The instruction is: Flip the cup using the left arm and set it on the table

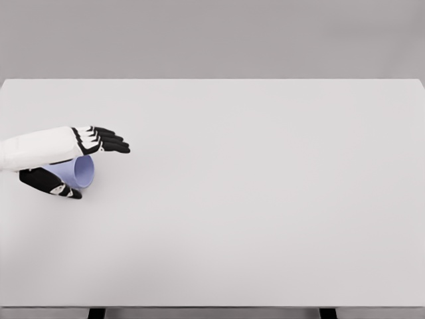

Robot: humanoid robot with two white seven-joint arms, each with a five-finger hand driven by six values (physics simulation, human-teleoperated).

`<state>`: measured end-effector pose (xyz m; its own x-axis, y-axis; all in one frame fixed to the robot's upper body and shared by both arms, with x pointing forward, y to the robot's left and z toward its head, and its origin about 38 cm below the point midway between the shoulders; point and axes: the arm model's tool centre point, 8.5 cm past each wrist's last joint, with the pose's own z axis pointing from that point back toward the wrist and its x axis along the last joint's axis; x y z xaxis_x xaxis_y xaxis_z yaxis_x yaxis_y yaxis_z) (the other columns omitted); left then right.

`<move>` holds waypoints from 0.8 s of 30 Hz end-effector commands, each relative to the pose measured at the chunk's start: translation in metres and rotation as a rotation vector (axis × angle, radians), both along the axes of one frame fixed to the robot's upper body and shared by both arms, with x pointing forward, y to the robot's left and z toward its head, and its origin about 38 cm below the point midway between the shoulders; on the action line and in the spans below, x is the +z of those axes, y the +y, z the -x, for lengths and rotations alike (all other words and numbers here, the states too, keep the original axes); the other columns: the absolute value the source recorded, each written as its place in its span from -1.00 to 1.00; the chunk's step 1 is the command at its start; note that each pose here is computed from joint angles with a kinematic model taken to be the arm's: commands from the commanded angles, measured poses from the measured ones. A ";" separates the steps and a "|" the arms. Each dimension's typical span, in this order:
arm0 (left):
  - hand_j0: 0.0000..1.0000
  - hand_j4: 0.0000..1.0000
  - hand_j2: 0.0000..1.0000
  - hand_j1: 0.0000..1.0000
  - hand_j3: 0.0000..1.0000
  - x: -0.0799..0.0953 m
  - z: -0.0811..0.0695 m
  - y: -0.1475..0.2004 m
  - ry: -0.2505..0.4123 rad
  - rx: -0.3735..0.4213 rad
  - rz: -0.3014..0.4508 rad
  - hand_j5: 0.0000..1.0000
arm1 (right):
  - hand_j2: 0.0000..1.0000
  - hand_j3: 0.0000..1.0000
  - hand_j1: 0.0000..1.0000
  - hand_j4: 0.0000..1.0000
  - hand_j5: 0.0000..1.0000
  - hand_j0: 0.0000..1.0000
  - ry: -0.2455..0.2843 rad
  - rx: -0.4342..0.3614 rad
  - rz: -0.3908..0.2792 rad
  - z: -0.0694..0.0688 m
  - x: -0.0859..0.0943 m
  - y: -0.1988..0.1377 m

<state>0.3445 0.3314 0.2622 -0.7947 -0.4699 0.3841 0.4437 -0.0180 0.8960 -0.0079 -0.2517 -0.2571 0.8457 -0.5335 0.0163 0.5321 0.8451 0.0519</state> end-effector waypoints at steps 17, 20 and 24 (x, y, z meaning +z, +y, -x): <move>1.00 1.00 1.00 1.00 1.00 0.025 -0.002 0.021 -0.071 0.137 0.205 1.00 | 1.00 1.00 1.00 1.00 1.00 1.00 0.001 0.001 0.001 0.000 0.000 0.000; 1.00 1.00 1.00 1.00 1.00 0.009 -0.008 0.027 -0.085 0.222 0.040 1.00 | 1.00 1.00 1.00 1.00 1.00 1.00 0.001 0.000 0.001 0.000 0.000 0.000; 1.00 1.00 1.00 1.00 1.00 -0.020 -0.005 0.053 0.056 0.413 -0.058 1.00 | 1.00 1.00 1.00 1.00 1.00 1.00 0.001 0.001 0.001 0.000 0.000 0.000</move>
